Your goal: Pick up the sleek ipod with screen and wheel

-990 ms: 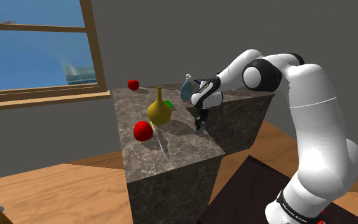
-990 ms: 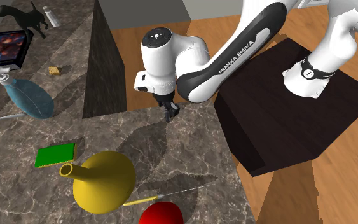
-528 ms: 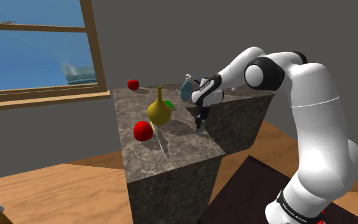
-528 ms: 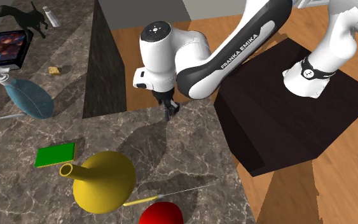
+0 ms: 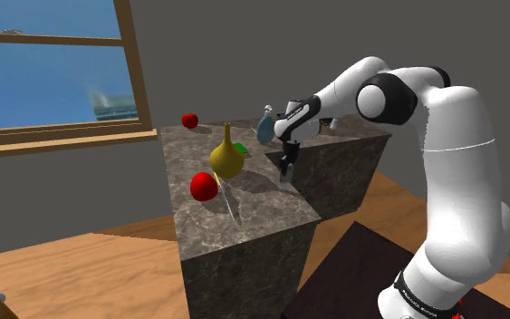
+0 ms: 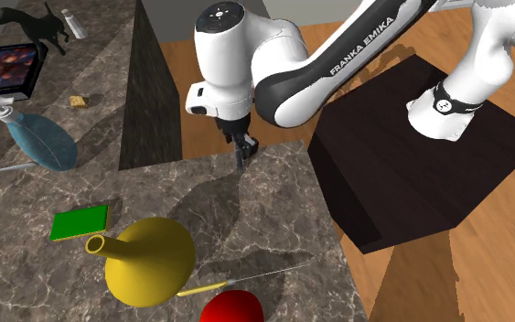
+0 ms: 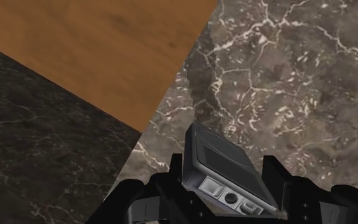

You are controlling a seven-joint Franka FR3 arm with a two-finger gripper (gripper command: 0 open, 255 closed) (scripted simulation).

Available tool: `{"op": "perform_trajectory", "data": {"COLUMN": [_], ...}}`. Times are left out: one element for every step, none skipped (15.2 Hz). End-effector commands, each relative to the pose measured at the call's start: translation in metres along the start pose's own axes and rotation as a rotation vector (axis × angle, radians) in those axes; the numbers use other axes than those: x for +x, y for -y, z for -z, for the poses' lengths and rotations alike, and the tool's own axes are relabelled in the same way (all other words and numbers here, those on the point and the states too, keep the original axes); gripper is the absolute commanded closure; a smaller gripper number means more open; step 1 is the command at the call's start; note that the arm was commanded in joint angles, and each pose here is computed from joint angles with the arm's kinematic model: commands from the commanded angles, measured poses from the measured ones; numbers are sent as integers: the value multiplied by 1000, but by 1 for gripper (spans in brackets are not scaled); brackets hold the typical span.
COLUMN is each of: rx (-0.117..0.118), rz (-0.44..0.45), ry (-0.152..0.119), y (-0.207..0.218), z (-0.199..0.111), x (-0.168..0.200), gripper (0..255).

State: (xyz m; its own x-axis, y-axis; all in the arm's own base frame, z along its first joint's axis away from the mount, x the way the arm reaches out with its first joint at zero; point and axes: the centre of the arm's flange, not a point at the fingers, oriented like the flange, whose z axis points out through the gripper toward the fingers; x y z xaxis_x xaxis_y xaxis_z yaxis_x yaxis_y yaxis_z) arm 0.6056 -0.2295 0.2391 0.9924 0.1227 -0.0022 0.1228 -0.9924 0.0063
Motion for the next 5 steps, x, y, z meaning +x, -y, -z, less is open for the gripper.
{"op": "perform_trajectory", "data": {"rx": [0,0,0,0,0], "rz": [0,0,0,0,0], "ry": [0,0,0,0,0], "y": [-1,-1,-1,-1,-1], "z": [11,16,21,22,22], "x": [-2,-2,-2,-2,-2], "gripper": [255,255,255,255,255]}}
